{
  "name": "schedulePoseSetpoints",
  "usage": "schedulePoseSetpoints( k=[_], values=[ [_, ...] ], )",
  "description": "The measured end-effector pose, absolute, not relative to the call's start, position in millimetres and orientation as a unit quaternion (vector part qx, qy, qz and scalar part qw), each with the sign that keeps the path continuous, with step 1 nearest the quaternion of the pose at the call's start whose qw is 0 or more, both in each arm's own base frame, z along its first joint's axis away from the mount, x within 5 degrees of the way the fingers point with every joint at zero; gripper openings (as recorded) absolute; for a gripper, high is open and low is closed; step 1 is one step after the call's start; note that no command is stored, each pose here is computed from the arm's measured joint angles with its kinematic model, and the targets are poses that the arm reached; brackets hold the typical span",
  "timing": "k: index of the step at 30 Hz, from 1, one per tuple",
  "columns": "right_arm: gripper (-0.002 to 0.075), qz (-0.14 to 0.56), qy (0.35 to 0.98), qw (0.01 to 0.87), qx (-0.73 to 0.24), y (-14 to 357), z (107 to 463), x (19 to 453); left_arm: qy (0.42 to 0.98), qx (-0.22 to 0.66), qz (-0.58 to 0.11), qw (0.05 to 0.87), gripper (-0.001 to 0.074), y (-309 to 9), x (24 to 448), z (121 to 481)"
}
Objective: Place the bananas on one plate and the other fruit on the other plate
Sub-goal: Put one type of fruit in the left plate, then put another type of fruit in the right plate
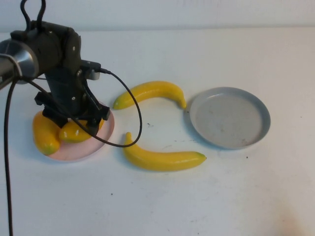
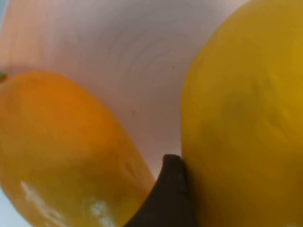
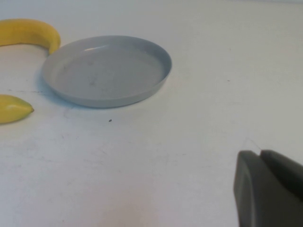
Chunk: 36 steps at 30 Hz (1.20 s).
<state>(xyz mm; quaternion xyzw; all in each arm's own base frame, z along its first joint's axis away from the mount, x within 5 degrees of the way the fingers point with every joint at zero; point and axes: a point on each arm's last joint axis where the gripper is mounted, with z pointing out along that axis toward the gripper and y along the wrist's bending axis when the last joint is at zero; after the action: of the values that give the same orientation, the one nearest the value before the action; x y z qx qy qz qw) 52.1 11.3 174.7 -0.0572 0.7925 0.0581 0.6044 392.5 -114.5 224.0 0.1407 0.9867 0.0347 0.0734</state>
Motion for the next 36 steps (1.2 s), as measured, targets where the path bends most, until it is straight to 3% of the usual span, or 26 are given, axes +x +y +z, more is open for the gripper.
schedulePoseSetpoints(
  k=[5,11,13,16,17,18,21,30,36],
  values=[
    [-0.0016,0.058,0.793,0.604,-0.057,11,175,52,0.987,0.140,0.034,0.071,0.0617,-115,393,221],
    [-0.0016,0.058,0.793,0.604,-0.057,11,175,52,0.988,0.130,0.016,0.078,0.0616,-118,392,243],
    [-0.0016,0.058,0.793,0.604,-0.057,11,175,52,0.987,0.128,0.006,0.098,0.0559,-118,391,260],
    [-0.0016,0.058,0.793,0.604,-0.057,11,175,52,0.983,0.127,0.002,0.132,0.0397,-117,387,286],
    [-0.0016,0.058,0.793,0.604,-0.057,11,175,52,0.981,0.127,0.002,0.148,0.0267,-115,383,298],
    [-0.0016,0.058,0.793,0.604,-0.057,11,175,52,0.979,0.129,0.002,0.158,0.0190,-114,380,305],
    [-0.0016,0.058,0.793,0.604,-0.057,11,175,52,0.971,0.130,0.002,0.199,0.0054,-108,365,337],
    [-0.0016,0.058,0.793,0.604,-0.057,11,175,52,0.932,0.132,-0.041,0.336,0.0003,-86,283,426],
    [-0.0016,0.058,0.793,0.604,-0.057,11,175,52,0.901,0.128,-0.078,0.408,0.0003,-69,215,411]
  ],
)
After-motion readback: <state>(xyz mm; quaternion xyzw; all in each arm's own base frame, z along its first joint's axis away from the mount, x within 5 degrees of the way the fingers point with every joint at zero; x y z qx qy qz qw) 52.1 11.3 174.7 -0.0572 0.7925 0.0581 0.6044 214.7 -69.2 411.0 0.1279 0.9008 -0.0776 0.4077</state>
